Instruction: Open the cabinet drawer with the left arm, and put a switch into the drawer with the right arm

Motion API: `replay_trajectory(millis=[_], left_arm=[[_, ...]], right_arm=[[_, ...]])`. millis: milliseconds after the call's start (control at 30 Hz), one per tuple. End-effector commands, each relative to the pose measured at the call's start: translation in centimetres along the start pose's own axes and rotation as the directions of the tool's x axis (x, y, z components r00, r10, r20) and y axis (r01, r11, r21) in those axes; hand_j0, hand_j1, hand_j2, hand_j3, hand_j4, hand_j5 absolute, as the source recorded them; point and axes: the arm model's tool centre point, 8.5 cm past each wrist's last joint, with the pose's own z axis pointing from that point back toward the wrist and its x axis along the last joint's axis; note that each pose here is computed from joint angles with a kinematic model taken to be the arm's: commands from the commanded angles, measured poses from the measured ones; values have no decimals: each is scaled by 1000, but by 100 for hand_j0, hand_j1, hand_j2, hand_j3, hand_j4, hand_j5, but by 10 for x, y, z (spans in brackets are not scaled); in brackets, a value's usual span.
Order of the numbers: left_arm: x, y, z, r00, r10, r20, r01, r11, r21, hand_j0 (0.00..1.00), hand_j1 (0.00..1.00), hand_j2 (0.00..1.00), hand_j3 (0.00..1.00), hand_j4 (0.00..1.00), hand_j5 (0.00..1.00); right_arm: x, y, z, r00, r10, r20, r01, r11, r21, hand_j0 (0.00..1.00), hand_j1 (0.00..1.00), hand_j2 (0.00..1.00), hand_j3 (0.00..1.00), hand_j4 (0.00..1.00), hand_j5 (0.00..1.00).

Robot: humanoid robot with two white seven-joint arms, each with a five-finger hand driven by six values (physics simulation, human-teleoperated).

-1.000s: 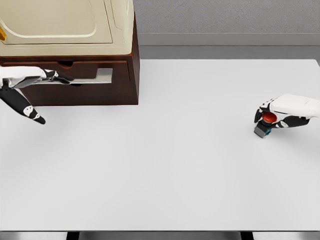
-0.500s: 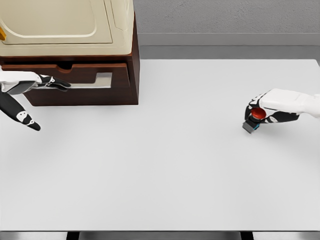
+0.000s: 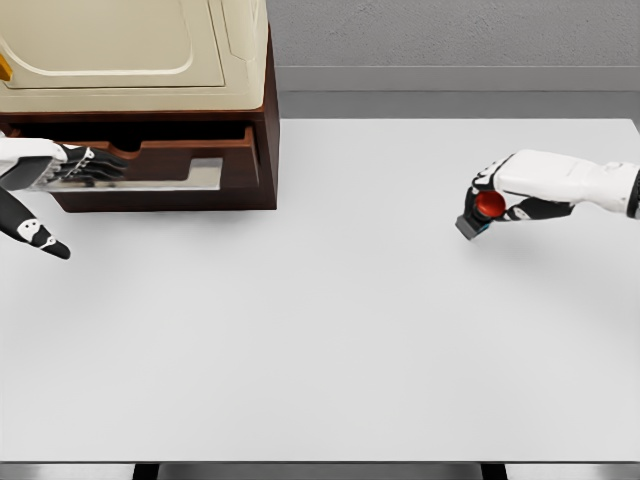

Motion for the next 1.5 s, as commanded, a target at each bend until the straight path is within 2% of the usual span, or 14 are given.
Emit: replay_trajectory(millis=[0,233,733,900,967,1300,1467], left_arm=[[-9,-1,1,999,-18,-39,18,1000,5,100,100,100,100,100,100],[-12,-1,6,998,53,-37,-53,999,6,100,100,100,100,100,100],[-19,-4,11,993,113,-29,-113,994,4,100,100,100,100,100,100],[-16,-2,16,989,147,-1,-146,989,10,100,100,100,100,100,100],[-16,-4,16,983,184,10,-184,983,-2,100,100,100,100,100,100],[-22,-7,16,964,267,-21,-267,964,-14,100,100,100,100,100,100],[-22,-8,16,949,314,-21,-314,949,-28,100,100,100,100,100,100]], right_arm=[[4,1,-9,1000,-11,23,12,1000,-8,51,51,51,51,51,51],[17,-12,-33,997,16,81,-15,1000,-16,50,50,50,50,50,50],[38,-45,-62,985,86,153,-80,996,-46,50,50,50,50,50,50],[49,-57,-75,976,114,186,-106,993,-53,50,50,50,50,50,50],[53,-61,-81,972,124,200,-116,992,-54,50,50,50,50,50,50],[69,-77,-85,956,177,233,-165,984,-71,50,50,50,50,50,50],[84,-91,-89,939,220,263,-201,975,-96,50,50,50,50,50,50]])
